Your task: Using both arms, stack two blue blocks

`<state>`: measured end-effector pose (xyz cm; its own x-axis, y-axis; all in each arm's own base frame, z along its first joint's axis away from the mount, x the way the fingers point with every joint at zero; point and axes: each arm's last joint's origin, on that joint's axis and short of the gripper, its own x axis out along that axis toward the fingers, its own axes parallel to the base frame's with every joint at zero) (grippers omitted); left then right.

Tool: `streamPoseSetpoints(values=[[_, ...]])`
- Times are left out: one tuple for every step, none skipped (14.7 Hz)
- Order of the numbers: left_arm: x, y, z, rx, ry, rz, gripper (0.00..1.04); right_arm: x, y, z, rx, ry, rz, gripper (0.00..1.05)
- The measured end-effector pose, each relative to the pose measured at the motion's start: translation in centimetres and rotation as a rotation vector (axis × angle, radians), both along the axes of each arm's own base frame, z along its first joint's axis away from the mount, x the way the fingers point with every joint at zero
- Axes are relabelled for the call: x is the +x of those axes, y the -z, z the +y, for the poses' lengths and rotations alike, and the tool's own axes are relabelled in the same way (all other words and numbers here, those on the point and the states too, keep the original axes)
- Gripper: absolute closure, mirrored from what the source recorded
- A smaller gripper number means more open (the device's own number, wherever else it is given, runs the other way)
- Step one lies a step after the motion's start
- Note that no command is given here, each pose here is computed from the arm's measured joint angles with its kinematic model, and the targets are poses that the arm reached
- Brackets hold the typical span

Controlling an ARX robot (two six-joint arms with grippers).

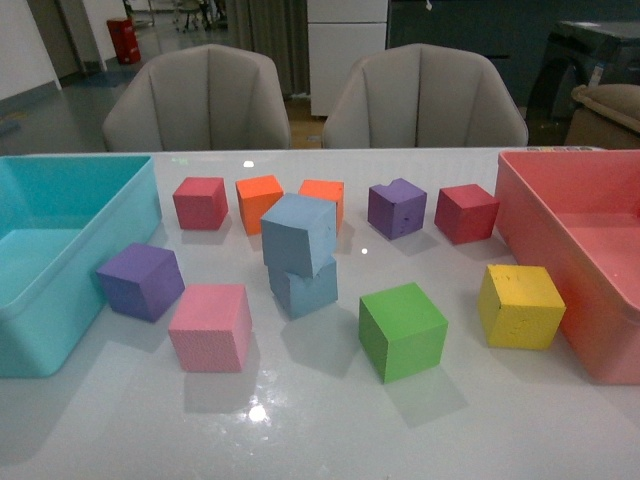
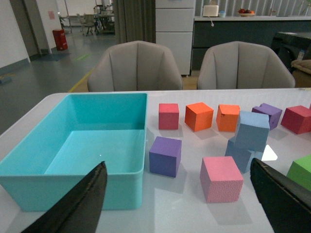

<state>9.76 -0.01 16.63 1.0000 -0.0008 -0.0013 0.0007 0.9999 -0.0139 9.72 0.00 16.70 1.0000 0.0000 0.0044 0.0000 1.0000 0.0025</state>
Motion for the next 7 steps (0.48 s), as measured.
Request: streamPoseSetpoints(values=[[0.00,0.00,0.00,0.000,0.000,0.000,0.06,0.00,0.00,0.00,0.000,0.000,0.000,0.06],[0.00,0.00,0.00,0.001,0.000,0.000,0.07,0.00,0.00,0.00,0.000,0.000,0.000,0.06],[0.00,0.00,0.00,0.001,0.000,0.000,0.07,0.00,0.00,0.00,0.000,0.000,0.000,0.06],[0.00,0.00,0.00,0.001,0.000,0.000,0.07,0.00,0.00,0.00,0.000,0.000,0.000,0.06],[0.00,0.00,0.00,0.001,0.000,0.000,0.07,0.00,0.00,0.00,0.000,0.000,0.000,0.06],[0.00,0.00,0.00,0.001,0.000,0.000,0.07,0.00,0.00,0.00,0.000,0.000,0.000,0.06],[0.00,0.00,0.00,0.001,0.000,0.000,0.07,0.00,0.00,0.00,0.000,0.000,0.000,0.06]])
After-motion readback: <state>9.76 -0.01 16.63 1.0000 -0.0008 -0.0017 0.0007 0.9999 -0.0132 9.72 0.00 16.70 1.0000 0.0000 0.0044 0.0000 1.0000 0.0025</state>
